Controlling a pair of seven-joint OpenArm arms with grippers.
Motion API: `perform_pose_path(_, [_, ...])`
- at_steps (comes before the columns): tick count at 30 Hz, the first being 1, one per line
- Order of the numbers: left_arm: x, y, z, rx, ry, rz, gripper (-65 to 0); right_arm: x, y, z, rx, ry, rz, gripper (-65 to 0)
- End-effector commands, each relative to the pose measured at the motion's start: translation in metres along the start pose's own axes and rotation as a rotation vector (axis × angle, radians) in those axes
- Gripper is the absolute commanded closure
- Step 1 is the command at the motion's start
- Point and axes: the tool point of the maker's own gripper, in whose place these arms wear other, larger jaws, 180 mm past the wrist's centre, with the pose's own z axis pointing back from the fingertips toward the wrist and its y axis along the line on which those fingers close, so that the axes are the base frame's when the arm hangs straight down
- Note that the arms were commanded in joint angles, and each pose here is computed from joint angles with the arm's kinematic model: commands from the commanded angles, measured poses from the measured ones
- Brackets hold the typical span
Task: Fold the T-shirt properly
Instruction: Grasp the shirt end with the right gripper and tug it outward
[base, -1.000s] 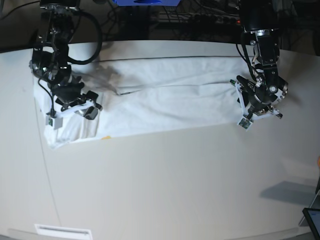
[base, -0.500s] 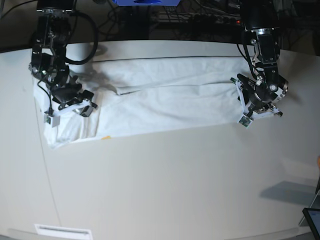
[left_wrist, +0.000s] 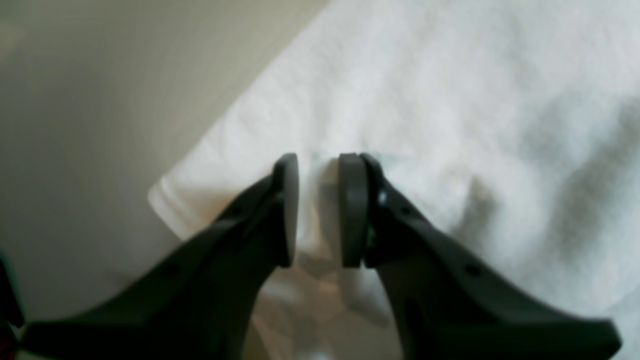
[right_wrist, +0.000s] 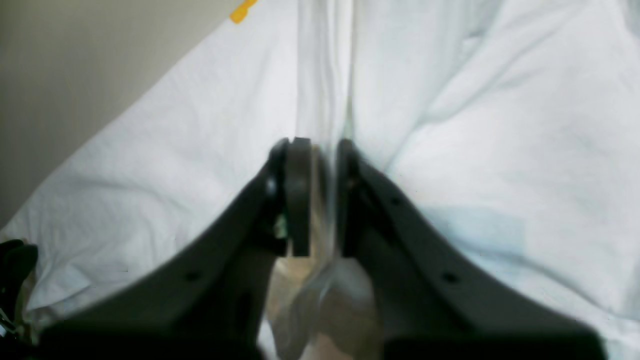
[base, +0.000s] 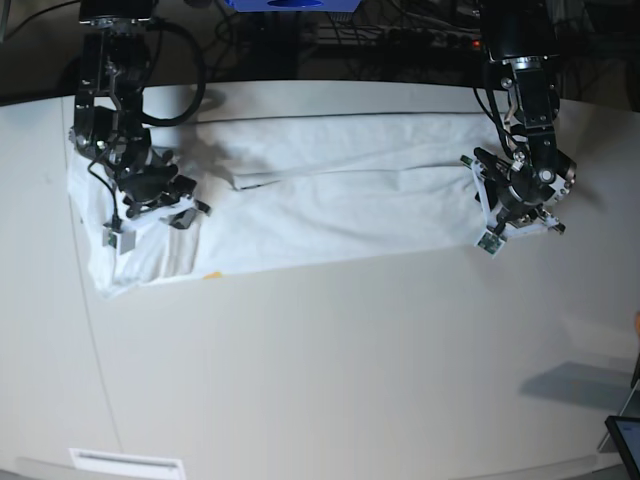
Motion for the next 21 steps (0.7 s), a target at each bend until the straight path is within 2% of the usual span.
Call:
perform_pose_path(1, [0.009,0.012,0.005,0.028,-0.025,-0.008,-14.1,0.012,0.006,0.003,0.021,-0.036,0.009,-3.9])
perform_pose_path(8, [0.009,0.012,0.005,0.029,-0.027,-0.008,-14.1,0.012,0.005,0.004,0.02,-0.036,0.005,-2.2])
perform_pose_path(12, [0.009,0.012,0.005,0.028,-0.026,-0.008,-14.1,0.014,0.01,0.016,0.029,-0.055,0.006,-2.0])
perform_pose_path(15, [0.01,0.013,0.005,0.03,-0.028,-0.007,-14.1,0.019,0.011,0.026,0.009,-0.081,-0.039,-2.0])
perform_pose_path(19, [0.01,0.013,0.005,0.03,-0.028,-0.007,-14.1,0.008,0.012,0.027,0.015,-0.037,-0.088,-2.0])
perform_pose_path(21, [0.011,0.013,0.005,0.031,-0.029,-0.007,-14.1,0.002,0.008,0.03,0.029,-0.023,-0.148,-2.0])
